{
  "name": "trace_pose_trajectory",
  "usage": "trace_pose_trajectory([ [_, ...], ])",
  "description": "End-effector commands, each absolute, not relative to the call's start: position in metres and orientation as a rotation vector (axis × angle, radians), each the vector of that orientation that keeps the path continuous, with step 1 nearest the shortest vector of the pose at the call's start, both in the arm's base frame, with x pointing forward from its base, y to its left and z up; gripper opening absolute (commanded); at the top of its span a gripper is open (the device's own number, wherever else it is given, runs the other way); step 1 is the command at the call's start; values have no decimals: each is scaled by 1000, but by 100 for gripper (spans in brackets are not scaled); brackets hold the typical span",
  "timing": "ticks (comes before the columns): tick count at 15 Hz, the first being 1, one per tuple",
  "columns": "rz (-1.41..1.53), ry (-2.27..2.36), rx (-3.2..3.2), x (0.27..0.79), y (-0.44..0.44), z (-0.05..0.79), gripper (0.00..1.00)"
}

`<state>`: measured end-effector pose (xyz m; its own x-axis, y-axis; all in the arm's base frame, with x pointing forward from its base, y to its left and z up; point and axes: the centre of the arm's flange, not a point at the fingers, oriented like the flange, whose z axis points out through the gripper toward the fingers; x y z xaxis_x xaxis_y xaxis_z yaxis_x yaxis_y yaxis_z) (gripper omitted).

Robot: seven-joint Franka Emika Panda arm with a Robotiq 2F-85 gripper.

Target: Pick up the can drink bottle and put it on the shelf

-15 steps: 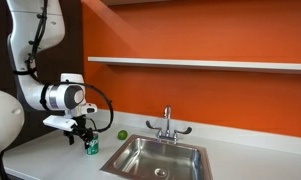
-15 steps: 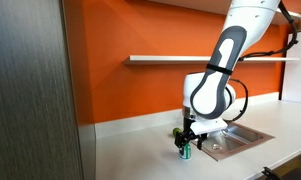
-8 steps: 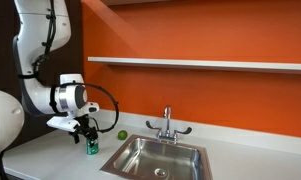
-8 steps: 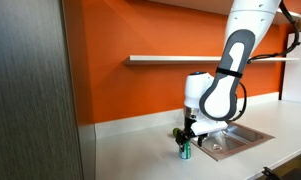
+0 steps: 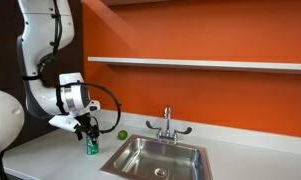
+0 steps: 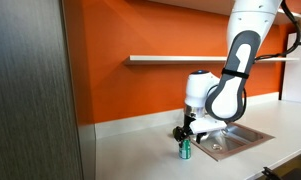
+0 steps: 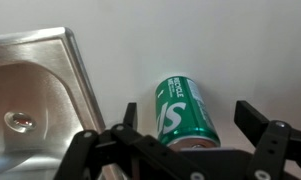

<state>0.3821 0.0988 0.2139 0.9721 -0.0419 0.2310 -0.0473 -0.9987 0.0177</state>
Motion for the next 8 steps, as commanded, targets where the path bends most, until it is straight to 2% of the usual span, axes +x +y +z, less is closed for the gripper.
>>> trace_pose_trajectory([
  [1, 432, -119, 3090, 383, 103, 202, 100],
  [8, 481, -150, 3084, 391, 101, 203, 100],
])
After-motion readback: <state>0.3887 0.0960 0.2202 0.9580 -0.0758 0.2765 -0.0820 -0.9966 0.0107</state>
